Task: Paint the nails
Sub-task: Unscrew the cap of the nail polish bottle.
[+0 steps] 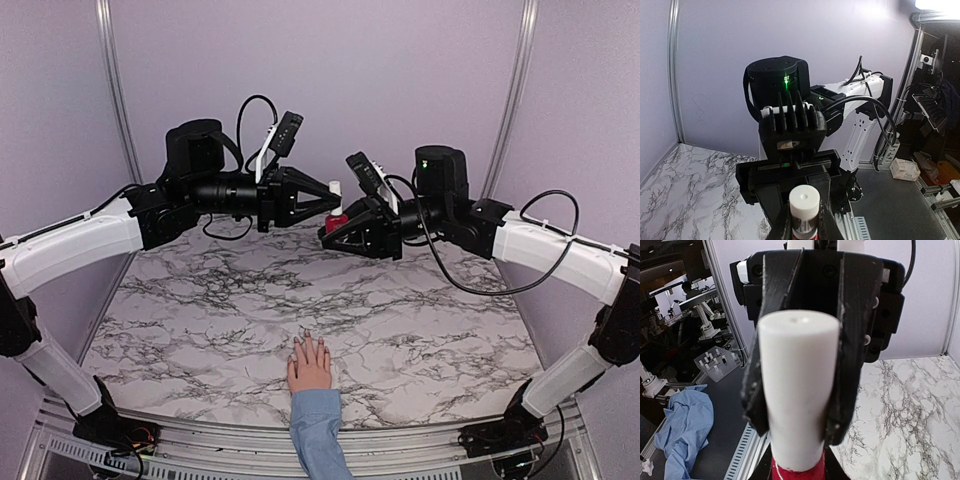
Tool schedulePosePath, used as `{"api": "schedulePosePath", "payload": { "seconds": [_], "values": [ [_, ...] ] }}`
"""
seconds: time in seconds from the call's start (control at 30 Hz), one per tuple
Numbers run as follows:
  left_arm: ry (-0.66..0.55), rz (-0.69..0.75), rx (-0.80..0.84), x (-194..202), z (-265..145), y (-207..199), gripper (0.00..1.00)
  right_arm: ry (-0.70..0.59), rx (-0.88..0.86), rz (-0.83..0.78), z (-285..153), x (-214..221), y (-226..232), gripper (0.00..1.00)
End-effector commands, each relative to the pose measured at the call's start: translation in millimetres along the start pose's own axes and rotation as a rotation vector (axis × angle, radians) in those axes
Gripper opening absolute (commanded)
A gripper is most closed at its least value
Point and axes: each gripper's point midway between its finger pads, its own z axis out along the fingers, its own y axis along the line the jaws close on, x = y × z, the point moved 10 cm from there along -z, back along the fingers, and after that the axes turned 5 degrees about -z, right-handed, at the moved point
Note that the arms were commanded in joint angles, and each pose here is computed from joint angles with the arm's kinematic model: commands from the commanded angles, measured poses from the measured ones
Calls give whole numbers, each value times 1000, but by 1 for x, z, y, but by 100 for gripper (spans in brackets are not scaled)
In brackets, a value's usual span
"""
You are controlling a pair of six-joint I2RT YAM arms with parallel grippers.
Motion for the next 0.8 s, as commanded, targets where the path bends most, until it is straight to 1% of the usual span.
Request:
{"api": "schedulePosePath", "payload": {
  "seconds": [0.0, 0.13, 0.53, 0.77],
  "values": [
    [-31, 30, -27, -10, 5, -5, 4, -24, 88, -30, -6, -17, -5, 0],
    [-34, 31, -68, -8, 7, -6, 0, -20, 180, -26, -10, -18, -11, 0],
    [-52, 40, -332, 4, 17, 2, 0, 25, 489, 31, -19, -13, -32, 0],
    [-44, 16, -492, 12, 32, 7, 0, 34, 592, 44, -21, -12, -42, 0]
  ]
}}
